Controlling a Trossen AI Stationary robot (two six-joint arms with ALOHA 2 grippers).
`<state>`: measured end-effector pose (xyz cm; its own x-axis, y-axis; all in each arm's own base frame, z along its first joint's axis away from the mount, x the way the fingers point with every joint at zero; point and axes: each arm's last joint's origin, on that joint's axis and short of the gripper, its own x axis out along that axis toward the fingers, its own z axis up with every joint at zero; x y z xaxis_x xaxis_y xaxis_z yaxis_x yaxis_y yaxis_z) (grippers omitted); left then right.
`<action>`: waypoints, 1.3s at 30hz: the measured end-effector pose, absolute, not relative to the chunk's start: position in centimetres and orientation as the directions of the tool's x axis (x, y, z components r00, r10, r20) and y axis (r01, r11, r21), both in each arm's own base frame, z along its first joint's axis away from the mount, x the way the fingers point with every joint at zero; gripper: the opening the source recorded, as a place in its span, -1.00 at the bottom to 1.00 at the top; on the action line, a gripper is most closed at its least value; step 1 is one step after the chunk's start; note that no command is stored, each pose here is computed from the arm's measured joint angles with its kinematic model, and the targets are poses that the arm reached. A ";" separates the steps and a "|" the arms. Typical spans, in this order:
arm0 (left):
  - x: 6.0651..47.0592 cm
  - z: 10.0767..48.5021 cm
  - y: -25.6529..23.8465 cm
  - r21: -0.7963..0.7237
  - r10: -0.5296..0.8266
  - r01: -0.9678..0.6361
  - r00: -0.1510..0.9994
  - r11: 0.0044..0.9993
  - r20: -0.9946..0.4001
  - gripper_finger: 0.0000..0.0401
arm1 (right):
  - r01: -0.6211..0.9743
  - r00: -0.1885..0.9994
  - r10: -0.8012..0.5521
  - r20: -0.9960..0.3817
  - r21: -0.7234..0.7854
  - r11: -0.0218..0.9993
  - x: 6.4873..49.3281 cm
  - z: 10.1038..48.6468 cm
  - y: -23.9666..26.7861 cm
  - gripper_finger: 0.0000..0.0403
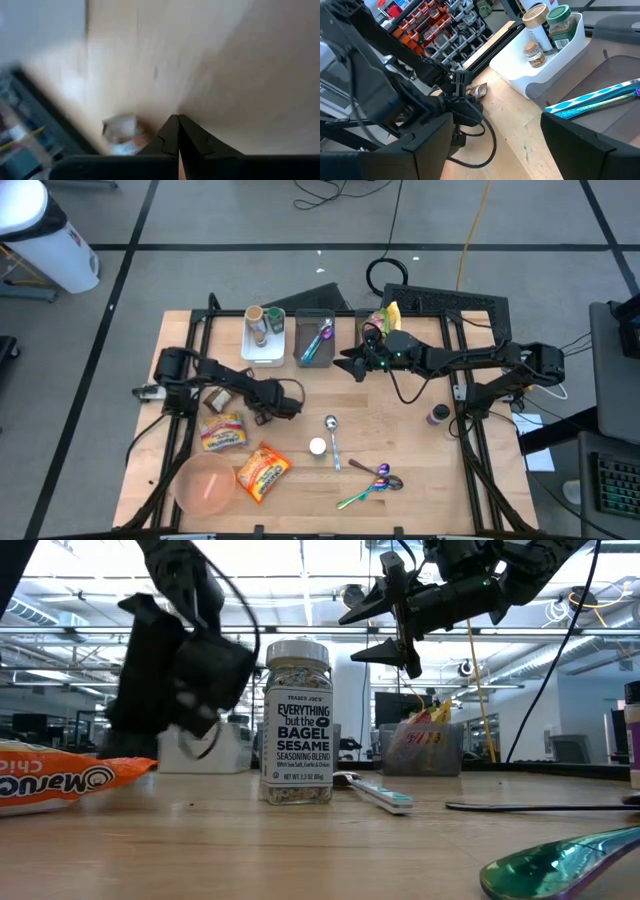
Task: Pick & Place Food Item
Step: Put the orange seasoning bag into the white bin
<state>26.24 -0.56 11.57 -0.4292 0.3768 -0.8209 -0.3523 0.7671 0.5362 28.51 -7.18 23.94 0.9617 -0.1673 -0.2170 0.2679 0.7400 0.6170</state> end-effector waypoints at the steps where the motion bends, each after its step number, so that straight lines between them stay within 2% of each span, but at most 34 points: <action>1: 26.4 12.0 -0.5 0.523 0.374 -0.369 -0.405 0.768 -0.835 -0.99 | 0.269 0.961 -0.168 -0.218 0.616 0.740 28.5 23.9 -7.2 0.45; 7: 26.7 14.9 -0.3 0.469 0.369 -0.438 -0.297 0.767 -0.881 -0.99 | 0.276 0.959 -0.171 -0.227 0.602 0.749 28.5 23.8 -7.2 0.45; 11: 25.6 16.3 0.4 0.490 0.364 -0.469 -0.337 0.735 -0.868 -0.95 | 0.281 0.957 -0.172 -0.234 0.597 0.751 28.5 23.8 -7.2 0.45; 16: 24.3 17.7 0.8 0.508 0.335 -0.524 -0.393 0.684 -0.856 -0.78 | 0.281 0.957 -0.172 -0.234 0.596 0.752 28.5 23.8 -7.2 0.45; 22: 24.0 17.0 0.0 0.454 0.280 -0.547 -0.374 0.703 -0.884 -0.44 | 0.280 0.957 -0.172 -0.234 0.588 0.759 28.5 23.8 -7.2 0.45; 29: 23.0 16.1 -0.8 0.503 0.300 -0.572 -0.415 0.648 -0.859 -0.06 | 0.282 0.956 -0.172 -0.239 0.579 0.765 28.4 23.7 -7.2 0.45; 33: 22.4 15.3 -1.2 0.522 0.323 -0.585 -0.416 0.620 -0.850 -0.01 | 0.283 0.956 -0.172 -0.239 0.579 0.765 28.5 23.7 -7.2 0.45; 39: 21.8 14.4 -1.6 0.525 0.332 -0.576 -0.412 0.627 -0.849 -0.06 | 0.283 0.956 -0.172 -0.240 0.579 0.765 28.5 23.7 -7.2 0.45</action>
